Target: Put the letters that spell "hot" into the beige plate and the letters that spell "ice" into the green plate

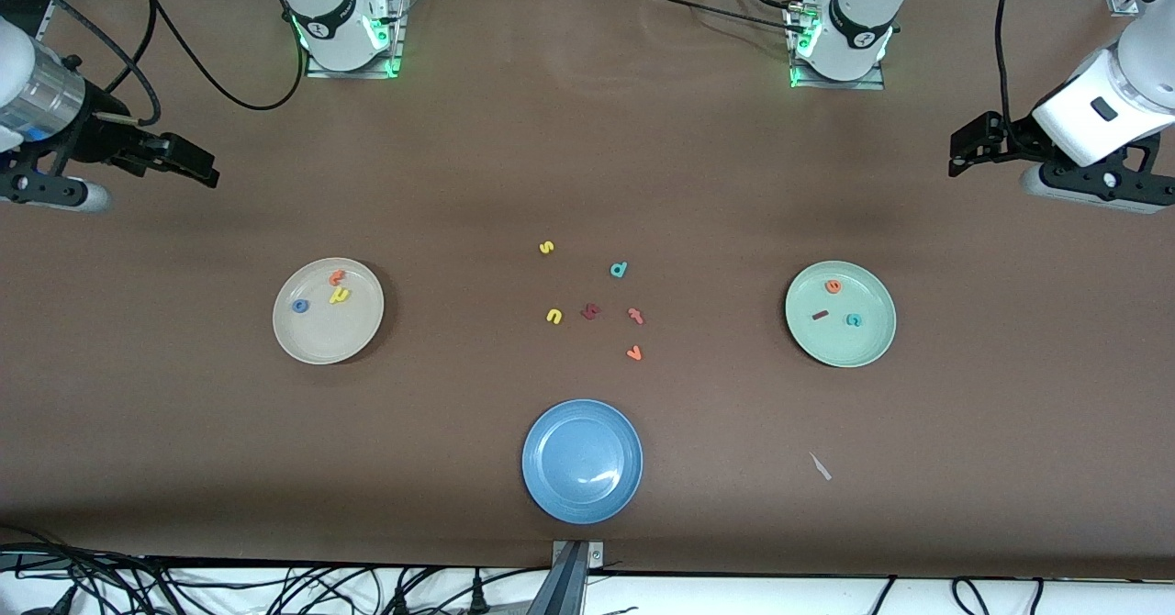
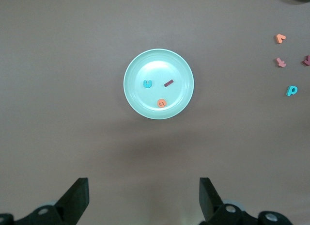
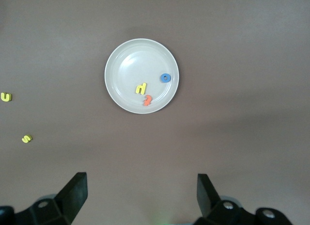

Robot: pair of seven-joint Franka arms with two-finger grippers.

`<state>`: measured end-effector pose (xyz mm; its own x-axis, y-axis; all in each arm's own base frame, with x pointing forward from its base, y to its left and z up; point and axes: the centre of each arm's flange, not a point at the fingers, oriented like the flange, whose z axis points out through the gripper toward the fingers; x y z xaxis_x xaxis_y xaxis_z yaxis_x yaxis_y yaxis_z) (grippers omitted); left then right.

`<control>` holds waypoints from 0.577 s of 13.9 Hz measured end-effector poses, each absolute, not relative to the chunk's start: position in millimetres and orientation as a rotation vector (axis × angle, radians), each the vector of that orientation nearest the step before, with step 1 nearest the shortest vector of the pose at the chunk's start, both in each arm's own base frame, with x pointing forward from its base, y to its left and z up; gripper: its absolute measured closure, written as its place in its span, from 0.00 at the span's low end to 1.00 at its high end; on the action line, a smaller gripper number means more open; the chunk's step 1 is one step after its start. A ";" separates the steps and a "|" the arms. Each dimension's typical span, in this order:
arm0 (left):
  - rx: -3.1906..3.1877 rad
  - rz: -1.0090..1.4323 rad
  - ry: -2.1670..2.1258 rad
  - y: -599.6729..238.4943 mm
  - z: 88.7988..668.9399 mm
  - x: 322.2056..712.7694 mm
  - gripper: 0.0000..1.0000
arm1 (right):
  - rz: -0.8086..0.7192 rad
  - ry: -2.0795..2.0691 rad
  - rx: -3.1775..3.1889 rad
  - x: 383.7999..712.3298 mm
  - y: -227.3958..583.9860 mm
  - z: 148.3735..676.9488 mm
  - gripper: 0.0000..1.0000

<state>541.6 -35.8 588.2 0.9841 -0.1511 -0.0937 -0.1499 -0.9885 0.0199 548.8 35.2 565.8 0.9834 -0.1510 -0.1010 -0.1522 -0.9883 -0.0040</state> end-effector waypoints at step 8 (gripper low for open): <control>3.115 -0.184 -0.264 -46.5 595.7 531.8 0.00 | 0.168 0.220 -3.119 549.9 42.4 562.2 0.00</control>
